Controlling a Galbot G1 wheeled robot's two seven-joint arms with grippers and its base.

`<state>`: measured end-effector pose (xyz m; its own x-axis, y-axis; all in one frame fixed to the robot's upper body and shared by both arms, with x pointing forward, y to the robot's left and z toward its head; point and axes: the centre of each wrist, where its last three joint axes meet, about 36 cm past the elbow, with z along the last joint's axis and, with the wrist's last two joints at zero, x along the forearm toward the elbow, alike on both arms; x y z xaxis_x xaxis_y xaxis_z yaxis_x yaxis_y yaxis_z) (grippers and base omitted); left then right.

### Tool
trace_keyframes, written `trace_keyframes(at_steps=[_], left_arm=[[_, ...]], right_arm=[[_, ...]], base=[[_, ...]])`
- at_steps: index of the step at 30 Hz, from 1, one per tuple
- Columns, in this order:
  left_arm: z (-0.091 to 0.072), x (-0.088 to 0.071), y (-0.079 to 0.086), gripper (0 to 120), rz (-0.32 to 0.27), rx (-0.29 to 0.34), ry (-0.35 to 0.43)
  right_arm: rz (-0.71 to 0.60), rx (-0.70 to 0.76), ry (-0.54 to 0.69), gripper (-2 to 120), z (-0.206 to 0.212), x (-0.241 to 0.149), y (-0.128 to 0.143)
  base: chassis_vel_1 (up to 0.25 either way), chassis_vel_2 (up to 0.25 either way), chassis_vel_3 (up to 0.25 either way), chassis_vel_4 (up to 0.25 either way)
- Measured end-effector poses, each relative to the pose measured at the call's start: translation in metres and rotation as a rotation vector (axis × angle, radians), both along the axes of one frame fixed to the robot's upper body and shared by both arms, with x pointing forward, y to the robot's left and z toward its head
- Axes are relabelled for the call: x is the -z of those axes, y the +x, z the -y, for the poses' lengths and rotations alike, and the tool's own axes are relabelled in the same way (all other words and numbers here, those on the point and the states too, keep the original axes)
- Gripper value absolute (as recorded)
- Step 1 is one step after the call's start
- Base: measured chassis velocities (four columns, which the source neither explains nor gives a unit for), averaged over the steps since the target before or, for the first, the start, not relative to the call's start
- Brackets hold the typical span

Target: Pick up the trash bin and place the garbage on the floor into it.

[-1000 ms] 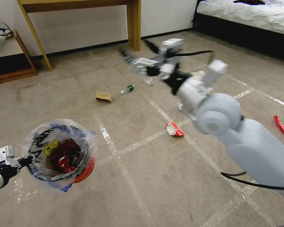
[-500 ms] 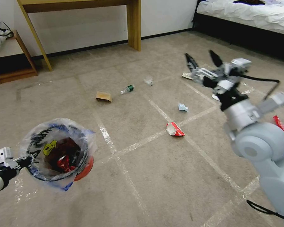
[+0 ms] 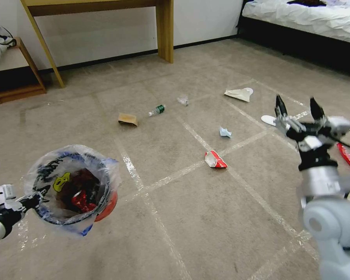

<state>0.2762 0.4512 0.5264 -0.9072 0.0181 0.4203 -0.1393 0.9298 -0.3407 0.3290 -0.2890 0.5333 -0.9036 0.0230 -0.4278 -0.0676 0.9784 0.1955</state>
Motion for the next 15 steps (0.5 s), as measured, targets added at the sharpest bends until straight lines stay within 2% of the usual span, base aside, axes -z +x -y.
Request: trace_keyframes(at_steps=[8, 15], left_arm=[[0.002, 0.002, -0.001, 1, -0.003, 0.0, -0.003], [0.001, 0.009, -0.003, 1, -0.015, -0.015, -0.002]], right_arm=[[-0.026, 0.009, 0.022, 100, -0.013, 0.023, -0.002], [-0.11, 0.013, 0.023, 100, -0.042, 0.047, 0.01]], base=[[0.0, 0.0, 0.0, 0.0], [0.0, 0.0, 0.0, 0.0]])
